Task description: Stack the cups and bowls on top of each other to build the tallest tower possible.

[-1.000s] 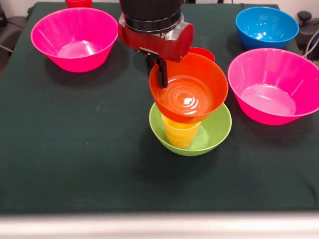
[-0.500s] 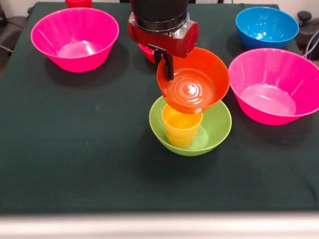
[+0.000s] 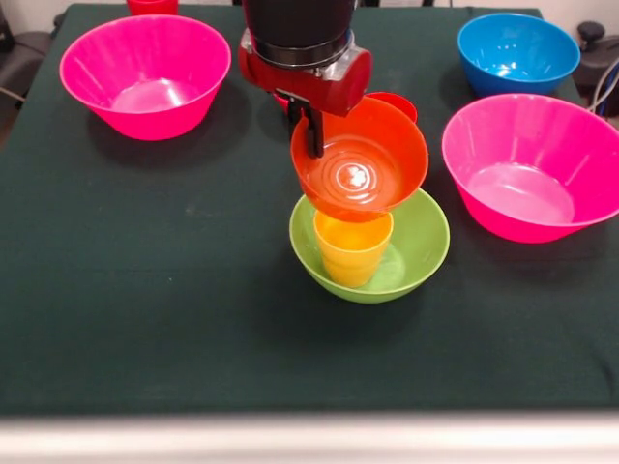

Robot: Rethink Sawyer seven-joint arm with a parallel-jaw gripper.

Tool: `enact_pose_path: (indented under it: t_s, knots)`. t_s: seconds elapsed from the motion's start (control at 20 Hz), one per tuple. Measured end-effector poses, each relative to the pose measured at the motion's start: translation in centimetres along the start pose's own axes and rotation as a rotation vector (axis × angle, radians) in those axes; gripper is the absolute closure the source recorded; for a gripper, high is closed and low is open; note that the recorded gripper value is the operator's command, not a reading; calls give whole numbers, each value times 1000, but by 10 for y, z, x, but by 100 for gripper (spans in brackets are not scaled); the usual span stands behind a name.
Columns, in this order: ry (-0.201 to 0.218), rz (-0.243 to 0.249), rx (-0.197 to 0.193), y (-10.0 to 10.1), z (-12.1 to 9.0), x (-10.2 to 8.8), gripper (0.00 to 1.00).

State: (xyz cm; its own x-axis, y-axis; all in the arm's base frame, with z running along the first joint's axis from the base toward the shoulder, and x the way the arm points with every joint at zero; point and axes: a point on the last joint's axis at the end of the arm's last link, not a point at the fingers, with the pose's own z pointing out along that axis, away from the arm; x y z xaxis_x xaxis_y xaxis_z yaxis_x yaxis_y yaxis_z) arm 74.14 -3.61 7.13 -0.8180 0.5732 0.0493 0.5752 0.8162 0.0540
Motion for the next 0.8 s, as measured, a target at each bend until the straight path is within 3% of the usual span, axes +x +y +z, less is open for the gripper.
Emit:
enact_pose_path:
  t_s: [0.4, 0.8]
  knots:
    - [-27, 12, 19, -14, 3, -6, 100]
    - [-30, 11, 22, -14, 3, -6, 100]
